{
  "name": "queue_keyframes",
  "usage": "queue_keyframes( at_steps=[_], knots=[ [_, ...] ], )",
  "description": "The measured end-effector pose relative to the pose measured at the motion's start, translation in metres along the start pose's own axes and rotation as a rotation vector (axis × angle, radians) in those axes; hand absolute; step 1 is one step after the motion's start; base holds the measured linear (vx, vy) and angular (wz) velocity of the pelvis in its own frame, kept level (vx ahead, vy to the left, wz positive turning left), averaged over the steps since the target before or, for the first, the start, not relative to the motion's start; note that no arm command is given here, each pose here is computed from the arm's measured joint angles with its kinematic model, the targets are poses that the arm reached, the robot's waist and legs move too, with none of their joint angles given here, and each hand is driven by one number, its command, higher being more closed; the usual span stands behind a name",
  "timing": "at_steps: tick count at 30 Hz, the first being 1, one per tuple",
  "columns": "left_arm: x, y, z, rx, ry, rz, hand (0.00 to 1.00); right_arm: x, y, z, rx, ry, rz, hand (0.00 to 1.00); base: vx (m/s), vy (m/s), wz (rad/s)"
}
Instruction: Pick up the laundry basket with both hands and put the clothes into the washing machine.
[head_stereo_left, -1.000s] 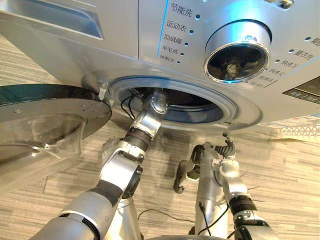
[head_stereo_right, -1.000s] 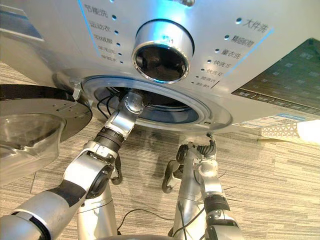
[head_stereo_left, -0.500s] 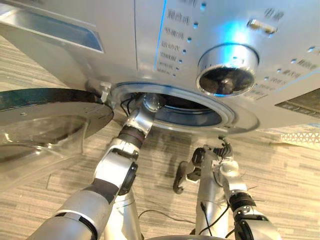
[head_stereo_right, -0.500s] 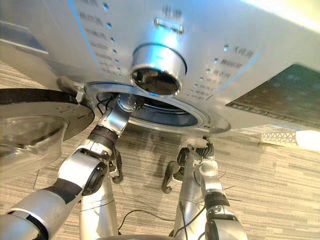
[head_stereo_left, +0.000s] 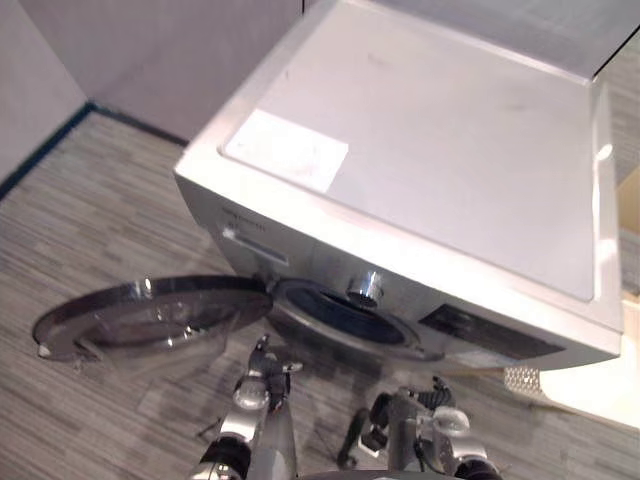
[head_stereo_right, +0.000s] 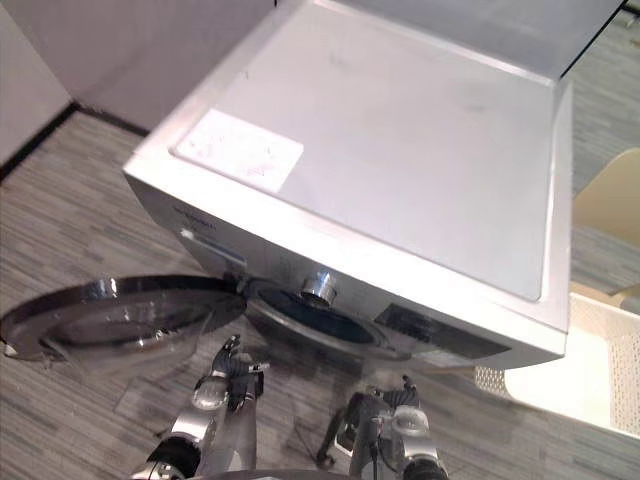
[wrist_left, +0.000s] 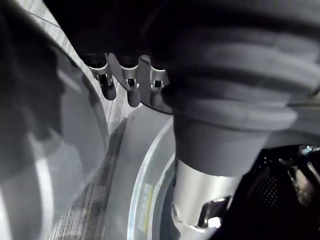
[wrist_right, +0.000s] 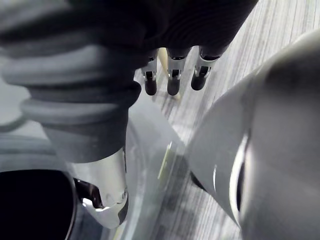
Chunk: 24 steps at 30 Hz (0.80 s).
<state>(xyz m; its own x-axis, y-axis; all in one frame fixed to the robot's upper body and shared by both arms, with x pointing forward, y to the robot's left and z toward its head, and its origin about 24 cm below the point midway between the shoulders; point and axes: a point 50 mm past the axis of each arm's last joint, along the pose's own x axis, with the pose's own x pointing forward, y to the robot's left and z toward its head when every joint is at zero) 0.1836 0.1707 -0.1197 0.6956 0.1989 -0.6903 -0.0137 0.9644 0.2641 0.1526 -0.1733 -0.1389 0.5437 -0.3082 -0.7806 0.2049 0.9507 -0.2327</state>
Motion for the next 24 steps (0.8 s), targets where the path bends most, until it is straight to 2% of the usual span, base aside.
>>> queue_keyframes(
  at_steps=[3,7,13,17,20,22,24],
  knots=[
    [-0.006,0.008,-0.032,-0.006,0.109,0.008,0.00,-0.003,-0.001,-0.013,-0.010,0.024,0.012,0.00,0.10,0.077,-0.25],
    [-0.011,0.010,-0.053,0.002,0.189,0.008,0.00,-0.002,-0.004,-0.027,-0.037,0.090,0.021,0.00,0.07,0.082,-0.10],
    [-0.009,0.018,-0.053,0.025,0.193,0.026,0.00,0.005,-0.011,-0.018,-0.032,0.087,0.005,0.00,0.01,0.076,-0.30],
    [-0.004,0.030,-0.043,-0.034,0.162,0.088,0.00,0.008,-0.004,0.006,-0.014,0.014,0.021,0.00,-0.14,0.070,-0.36],
    [-0.008,0.040,-0.048,-0.069,0.161,0.141,0.00,0.005,0.001,-0.001,-0.021,0.031,0.035,0.00,-0.11,-0.053,0.05],
    [-0.009,0.042,-0.049,-0.104,0.166,0.168,0.00,0.010,-0.003,0.014,-0.021,-0.010,0.027,0.00,-0.16,-0.136,-0.29],
    [-0.011,0.030,-0.047,-0.147,0.158,0.154,0.00,0.013,-0.007,0.026,-0.016,-0.049,0.009,0.00,-0.26,-0.144,-0.32]
  ],
)
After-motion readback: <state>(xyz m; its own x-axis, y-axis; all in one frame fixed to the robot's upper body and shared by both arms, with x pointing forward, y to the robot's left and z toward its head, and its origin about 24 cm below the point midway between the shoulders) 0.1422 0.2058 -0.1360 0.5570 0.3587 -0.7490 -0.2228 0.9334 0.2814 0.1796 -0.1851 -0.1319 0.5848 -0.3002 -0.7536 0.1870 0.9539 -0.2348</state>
